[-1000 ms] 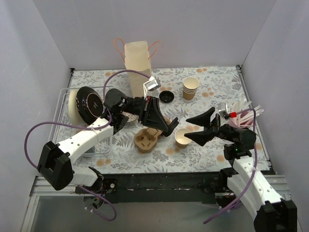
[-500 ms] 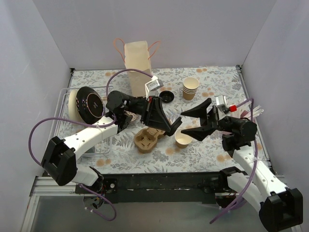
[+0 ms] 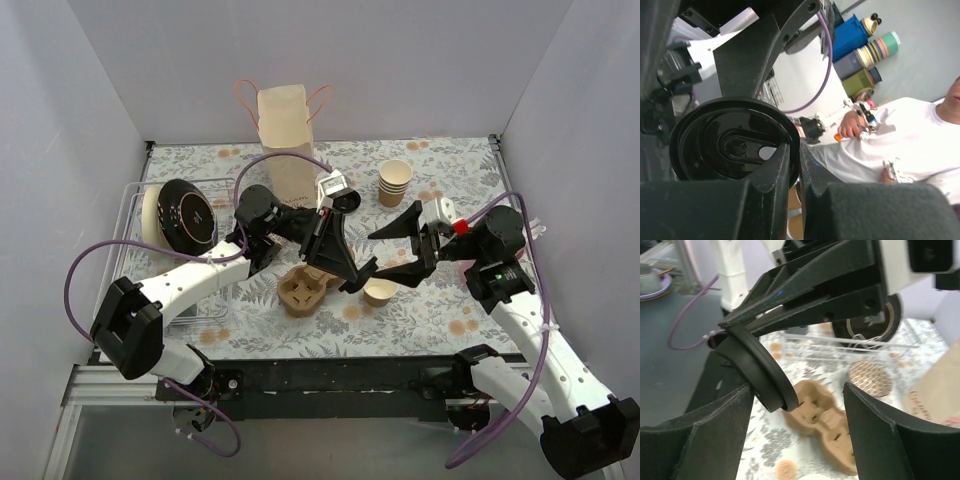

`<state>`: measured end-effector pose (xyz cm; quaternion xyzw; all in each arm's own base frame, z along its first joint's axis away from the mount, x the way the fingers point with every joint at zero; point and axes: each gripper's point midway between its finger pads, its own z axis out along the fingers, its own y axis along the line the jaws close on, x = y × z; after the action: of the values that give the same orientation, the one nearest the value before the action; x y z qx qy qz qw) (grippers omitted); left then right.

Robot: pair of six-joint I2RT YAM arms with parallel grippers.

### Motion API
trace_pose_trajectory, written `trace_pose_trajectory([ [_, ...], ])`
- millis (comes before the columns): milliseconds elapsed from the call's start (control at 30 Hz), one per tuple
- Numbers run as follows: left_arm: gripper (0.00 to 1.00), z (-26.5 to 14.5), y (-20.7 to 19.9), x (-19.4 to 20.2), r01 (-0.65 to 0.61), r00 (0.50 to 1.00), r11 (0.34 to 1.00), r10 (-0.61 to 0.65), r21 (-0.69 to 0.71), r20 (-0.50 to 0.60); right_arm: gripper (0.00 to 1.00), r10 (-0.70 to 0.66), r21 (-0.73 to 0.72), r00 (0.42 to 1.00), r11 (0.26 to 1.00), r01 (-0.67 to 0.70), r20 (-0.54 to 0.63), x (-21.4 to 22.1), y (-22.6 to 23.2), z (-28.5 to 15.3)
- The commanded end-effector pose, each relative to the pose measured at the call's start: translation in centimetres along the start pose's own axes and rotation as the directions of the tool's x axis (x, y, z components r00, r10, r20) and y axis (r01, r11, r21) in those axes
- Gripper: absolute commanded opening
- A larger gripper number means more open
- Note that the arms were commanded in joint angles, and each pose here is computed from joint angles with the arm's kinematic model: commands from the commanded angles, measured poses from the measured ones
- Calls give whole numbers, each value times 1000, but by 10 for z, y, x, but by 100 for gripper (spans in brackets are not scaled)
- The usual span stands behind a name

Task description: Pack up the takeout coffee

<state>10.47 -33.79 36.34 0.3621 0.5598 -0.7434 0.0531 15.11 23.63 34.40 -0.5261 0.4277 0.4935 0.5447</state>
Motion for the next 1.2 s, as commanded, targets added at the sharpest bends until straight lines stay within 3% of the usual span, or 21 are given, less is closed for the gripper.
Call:
trace_pose_trajectory([
  [0,0,9,-15,8,288,955,958,-287,1,-80,78,-18,-119,999,993,14,-30,2,20,3],
  [233,0,9,-10,12,316,944,949,-316,-15,-98,73,-8,-176,999,984,1,-40,9,35,5],
  [467,1,11,-3,8,323,940,946,-323,-20,-107,50,107,-205,992,972,-118,-63,17,40,11],
  [667,25,11,17,-6,305,950,950,-308,-63,-56,37,260,-207,962,940,-273,-85,20,47,11],
  [733,44,9,28,-20,276,961,956,-276,-94,14,35,302,-188,949,930,-315,-93,26,48,10],
  [867,57,-18,50,-76,170,969,963,-126,-208,211,29,424,-116,900,894,-434,-102,32,48,9],
  [933,61,-34,77,-105,183,940,920,-60,-346,336,28,539,-46,835,837,-546,-109,35,43,10],
  [1000,64,-47,87,-132,73,930,881,109,-467,351,27,628,5,771,776,-631,-105,38,38,11],
  [1133,64,-71,129,-147,105,918,753,178,-650,355,25,680,84,730,733,-675,-67,36,30,10],
  [1167,63,-80,139,-150,114,907,708,211,-697,363,25,715,137,696,697,-704,-62,40,26,8],
])
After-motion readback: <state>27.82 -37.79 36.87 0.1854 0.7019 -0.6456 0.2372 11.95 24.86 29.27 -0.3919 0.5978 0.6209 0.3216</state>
